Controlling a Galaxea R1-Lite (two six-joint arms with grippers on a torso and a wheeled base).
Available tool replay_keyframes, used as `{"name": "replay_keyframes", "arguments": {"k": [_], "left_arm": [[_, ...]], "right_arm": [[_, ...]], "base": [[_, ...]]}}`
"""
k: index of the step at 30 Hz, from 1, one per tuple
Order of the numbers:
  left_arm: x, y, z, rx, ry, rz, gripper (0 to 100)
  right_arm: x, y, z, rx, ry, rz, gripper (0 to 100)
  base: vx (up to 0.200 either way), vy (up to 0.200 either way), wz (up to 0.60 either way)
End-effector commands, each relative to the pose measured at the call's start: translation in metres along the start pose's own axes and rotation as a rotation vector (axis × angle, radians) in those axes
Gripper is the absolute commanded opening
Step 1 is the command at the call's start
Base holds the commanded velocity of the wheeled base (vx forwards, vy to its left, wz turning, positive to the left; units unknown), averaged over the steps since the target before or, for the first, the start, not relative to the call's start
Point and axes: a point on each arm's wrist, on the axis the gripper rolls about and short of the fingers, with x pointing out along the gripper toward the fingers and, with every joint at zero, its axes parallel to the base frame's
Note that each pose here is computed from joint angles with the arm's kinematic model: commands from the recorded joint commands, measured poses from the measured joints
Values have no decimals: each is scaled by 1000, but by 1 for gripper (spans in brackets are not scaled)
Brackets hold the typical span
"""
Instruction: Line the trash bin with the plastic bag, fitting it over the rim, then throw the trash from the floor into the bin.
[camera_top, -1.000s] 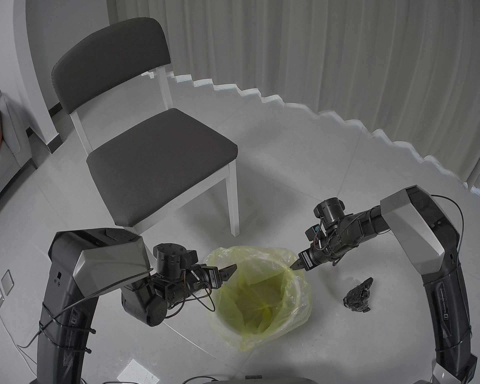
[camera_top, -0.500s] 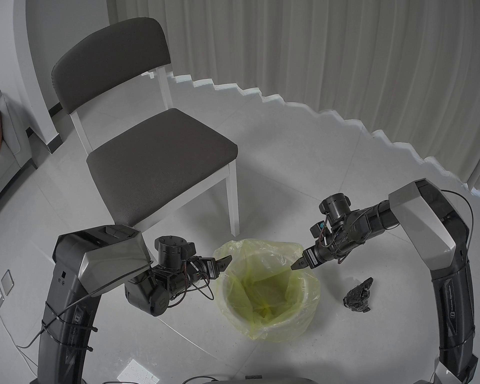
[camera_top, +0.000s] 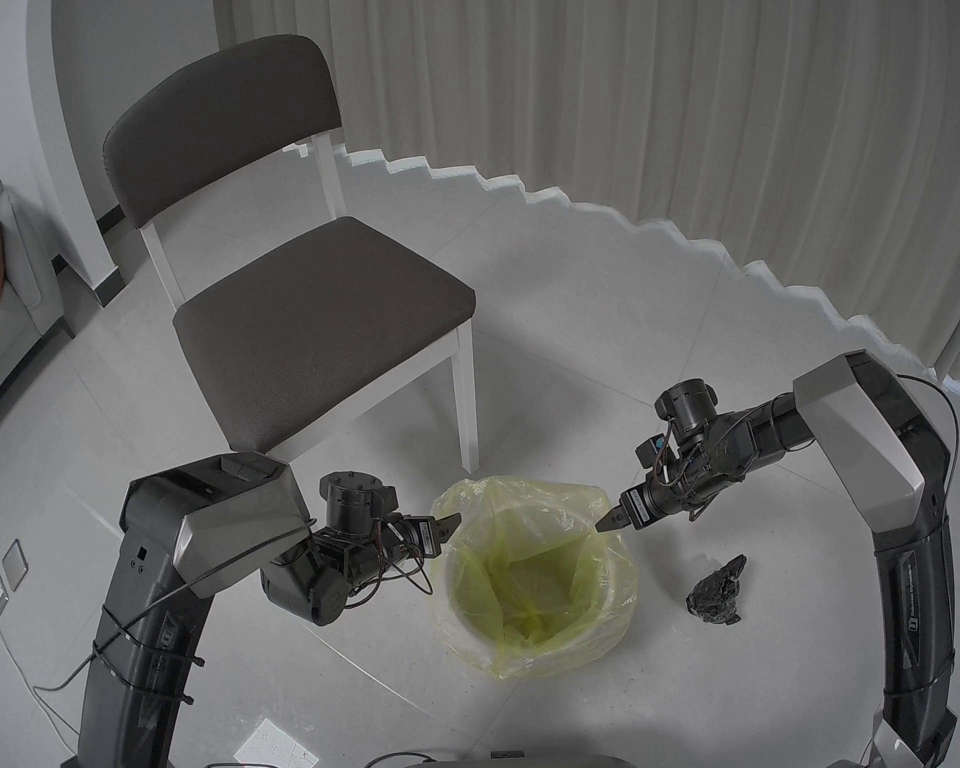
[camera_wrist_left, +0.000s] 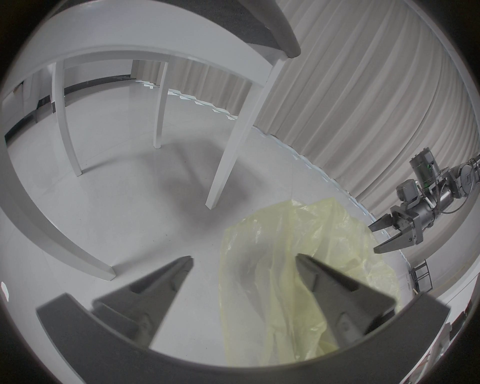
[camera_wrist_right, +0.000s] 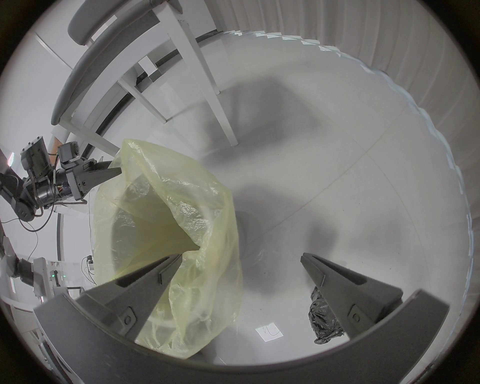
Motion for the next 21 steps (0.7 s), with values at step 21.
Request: {"name": "replay_keyframes", "arguments": {"k": [21], "left_arm": [[34, -23, 5, -14, 145, 31, 0]], "right_arm": [[2, -9, -11, 16, 34, -10, 100]], "base": [[0, 0, 0]]}}
